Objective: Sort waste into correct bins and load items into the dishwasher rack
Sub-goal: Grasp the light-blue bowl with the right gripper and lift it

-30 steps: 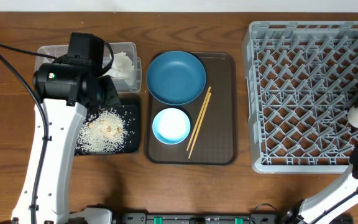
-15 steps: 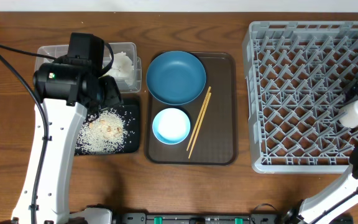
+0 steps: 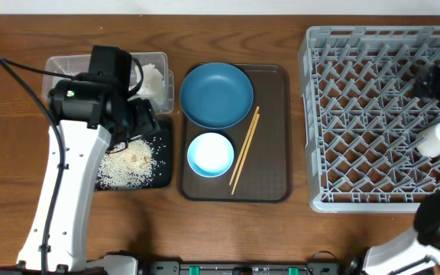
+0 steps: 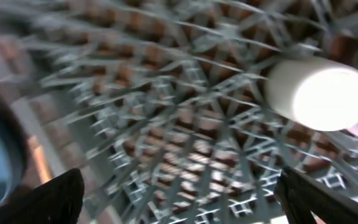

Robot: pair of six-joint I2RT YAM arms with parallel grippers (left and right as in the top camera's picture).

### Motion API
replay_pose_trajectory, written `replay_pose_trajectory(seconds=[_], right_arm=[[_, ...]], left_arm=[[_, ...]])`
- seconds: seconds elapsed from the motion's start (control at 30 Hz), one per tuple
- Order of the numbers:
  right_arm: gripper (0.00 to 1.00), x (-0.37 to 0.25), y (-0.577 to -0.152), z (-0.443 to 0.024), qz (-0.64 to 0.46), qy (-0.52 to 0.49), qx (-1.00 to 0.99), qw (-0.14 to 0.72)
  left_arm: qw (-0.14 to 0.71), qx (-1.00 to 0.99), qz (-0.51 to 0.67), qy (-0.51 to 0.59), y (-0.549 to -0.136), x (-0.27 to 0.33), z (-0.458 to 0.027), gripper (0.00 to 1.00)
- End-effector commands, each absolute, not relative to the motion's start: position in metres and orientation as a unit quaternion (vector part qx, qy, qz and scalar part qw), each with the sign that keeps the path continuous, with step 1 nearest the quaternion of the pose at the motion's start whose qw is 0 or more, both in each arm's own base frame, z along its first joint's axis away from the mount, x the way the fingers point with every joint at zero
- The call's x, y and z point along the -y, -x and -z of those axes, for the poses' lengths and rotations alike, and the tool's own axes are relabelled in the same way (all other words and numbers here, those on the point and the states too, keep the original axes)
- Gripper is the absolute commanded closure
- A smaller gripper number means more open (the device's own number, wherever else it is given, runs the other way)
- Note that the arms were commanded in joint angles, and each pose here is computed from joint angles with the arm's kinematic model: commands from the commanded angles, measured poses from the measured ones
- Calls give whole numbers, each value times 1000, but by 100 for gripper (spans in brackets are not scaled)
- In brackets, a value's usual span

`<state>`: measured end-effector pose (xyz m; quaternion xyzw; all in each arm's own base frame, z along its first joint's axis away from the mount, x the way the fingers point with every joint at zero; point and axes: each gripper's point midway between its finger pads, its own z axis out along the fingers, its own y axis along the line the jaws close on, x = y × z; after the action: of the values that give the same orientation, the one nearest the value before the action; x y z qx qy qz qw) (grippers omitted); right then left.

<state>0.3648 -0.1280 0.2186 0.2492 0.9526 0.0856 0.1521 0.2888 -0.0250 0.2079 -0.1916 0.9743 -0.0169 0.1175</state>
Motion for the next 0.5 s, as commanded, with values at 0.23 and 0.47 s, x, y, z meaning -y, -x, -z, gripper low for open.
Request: replay_pose_trajectory(seconds=[0.23,0.47], right_arm=[[4,-31,-381,-239,-126,-29,-979,160],[6,-128,-375,-216,-130,77,-980,127]], left_arm=[[93,-978,17,184,-282,27,-191,20],[94,-974,-25,206,-278,12,-191,20]])
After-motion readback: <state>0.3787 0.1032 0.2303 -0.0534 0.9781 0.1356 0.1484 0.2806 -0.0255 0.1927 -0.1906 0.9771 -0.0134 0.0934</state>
